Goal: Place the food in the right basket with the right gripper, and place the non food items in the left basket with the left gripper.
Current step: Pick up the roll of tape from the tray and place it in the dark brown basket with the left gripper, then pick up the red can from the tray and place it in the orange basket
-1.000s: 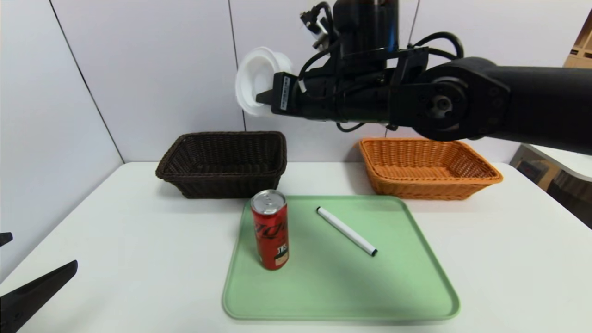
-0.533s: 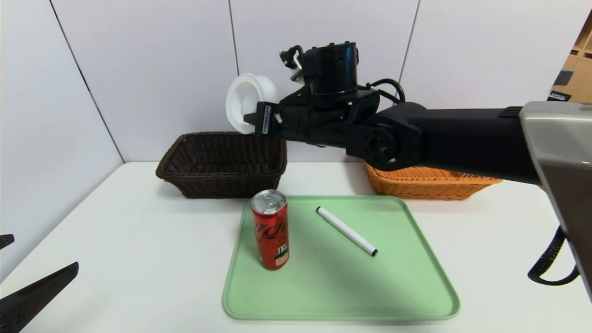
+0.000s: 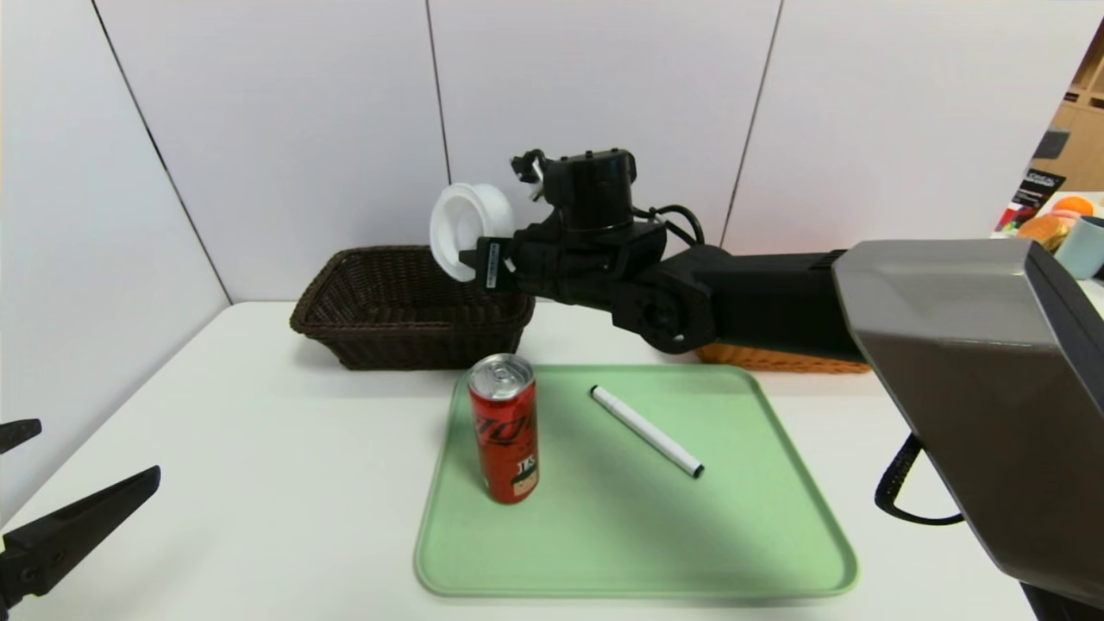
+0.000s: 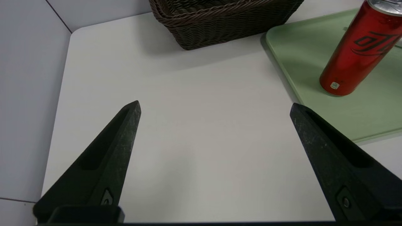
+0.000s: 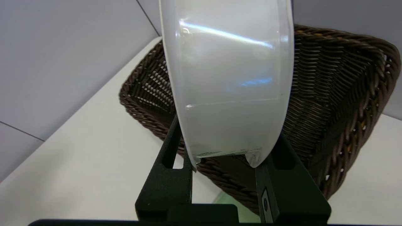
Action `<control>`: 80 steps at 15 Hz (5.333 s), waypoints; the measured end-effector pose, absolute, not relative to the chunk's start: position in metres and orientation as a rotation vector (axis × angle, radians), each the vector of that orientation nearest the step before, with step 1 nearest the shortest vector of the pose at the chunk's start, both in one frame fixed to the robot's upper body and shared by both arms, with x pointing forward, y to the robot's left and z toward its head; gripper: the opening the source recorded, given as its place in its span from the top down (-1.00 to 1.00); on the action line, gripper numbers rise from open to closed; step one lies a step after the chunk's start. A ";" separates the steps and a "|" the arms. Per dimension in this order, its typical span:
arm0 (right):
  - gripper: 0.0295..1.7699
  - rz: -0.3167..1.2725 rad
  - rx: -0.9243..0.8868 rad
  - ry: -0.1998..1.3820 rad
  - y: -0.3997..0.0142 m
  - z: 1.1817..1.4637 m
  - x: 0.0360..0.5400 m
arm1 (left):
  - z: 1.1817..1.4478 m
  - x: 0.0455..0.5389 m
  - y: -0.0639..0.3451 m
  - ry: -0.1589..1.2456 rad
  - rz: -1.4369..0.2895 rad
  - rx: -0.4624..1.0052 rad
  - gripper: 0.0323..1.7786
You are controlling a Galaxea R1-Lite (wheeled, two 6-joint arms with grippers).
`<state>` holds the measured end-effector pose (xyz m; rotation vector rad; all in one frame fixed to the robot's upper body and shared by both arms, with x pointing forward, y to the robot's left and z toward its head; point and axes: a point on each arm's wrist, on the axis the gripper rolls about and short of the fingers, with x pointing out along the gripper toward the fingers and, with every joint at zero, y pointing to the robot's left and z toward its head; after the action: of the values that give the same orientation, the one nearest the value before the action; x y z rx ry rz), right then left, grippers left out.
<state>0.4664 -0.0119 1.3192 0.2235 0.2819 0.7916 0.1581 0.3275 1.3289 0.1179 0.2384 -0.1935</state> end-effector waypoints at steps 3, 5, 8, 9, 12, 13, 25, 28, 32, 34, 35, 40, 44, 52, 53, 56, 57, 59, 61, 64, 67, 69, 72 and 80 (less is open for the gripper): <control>0.41 0.781 0.205 0.286 -0.015 1.309 0.475 | 1.333 0.171 0.327 0.229 -0.178 0.117 -0.90; 0.41 0.777 0.194 0.286 -0.016 1.304 0.480 | 1.333 0.179 0.327 0.237 -0.177 0.117 -0.90; 0.41 0.784 0.190 0.297 -0.016 1.299 0.482 | 1.331 0.187 0.326 0.256 -0.178 0.115 -0.90; 0.41 0.787 0.187 0.301 -0.015 1.297 0.482 | 1.331 0.190 0.326 0.257 -0.178 0.115 -0.90; 0.41 0.801 0.185 0.312 -0.013 1.293 0.483 | 1.330 0.194 0.326 0.270 -0.180 0.115 -0.90; 0.41 0.803 0.185 0.313 -0.013 1.292 0.482 | 1.329 0.194 0.326 0.273 -0.181 0.114 -0.90; 0.00 0.819 0.171 0.339 -0.009 1.279 0.486 | 1.328 0.197 0.325 0.286 -0.183 0.114 -0.90; -0.30 0.820 0.171 0.341 -0.009 1.278 0.486 | 1.327 0.198 0.325 0.291 -0.184 0.114 -0.90; -0.56 0.823 0.173 0.330 -0.010 1.284 0.483 | 1.327 0.199 0.324 0.293 -0.190 0.113 -0.90; -0.64 0.828 0.178 0.310 -0.011 1.296 0.478 | 1.327 0.200 0.324 0.294 -0.191 0.113 -0.90; -0.68 0.830 0.181 0.294 -0.012 1.306 0.474 | 1.328 0.201 0.324 0.291 -0.191 0.113 -0.90; -0.80 0.826 0.188 0.199 -0.035 1.379 0.440 | 1.343 0.212 0.317 0.263 -0.246 0.121 -0.90; -0.85 0.767 0.150 0.141 -0.080 1.439 0.409 | 1.340 0.213 0.294 0.276 -0.431 0.145 -0.90; -0.90 0.505 0.059 0.120 -0.186 1.489 0.391 | 1.319 0.236 0.246 0.275 -0.726 0.092 -0.90; -0.91 0.488 0.061 0.102 -0.195 1.495 0.387 | 1.311 0.241 0.241 0.263 -0.751 0.090 -0.90; -0.91 0.435 0.068 0.067 -0.218 1.507 0.379 | 1.291 0.256 0.228 0.202 -0.816 0.079 -0.90; -0.91 0.422 0.067 0.073 -0.223 1.509 0.377 | 1.289 0.259 0.225 0.184 -0.827 0.078 -0.90; -0.91 0.408 0.064 0.120 -0.228 1.507 0.370 | 1.285 0.264 0.220 0.195 -0.838 0.080 -0.90; -0.91 0.391 0.058 0.175 -0.231 1.503 0.367 | 1.283 0.266 0.219 0.213 -0.831 0.084 -0.90; -0.91 0.385 0.040 0.293 -0.233 1.492 0.362 | 1.281 0.263 0.221 0.290 -0.802 0.100 -0.90; -0.91 0.451 0.027 0.540 -0.236 1.468 0.346 | 1.290 0.264 0.223 0.332 -0.695 0.127 -0.90; -0.91 0.499 0.025 0.671 -0.238 1.449 0.335 | 1.294 0.264 0.225 0.345 -0.621 0.145 -0.90; -0.91 0.538 0.000 0.748 -0.236 1.419 0.325 | 1.297 0.262 0.230 0.359 -0.513 0.169 -0.90; -0.91 0.730 -0.079 0.640 -0.210 1.356 0.299 | 1.308 0.266 0.250 0.358 -0.307 0.167 -0.90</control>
<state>0.2987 -0.2096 1.3565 -0.0792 0.6405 0.7297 0.2664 0.2496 1.3085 0.1665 0.3577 -0.3066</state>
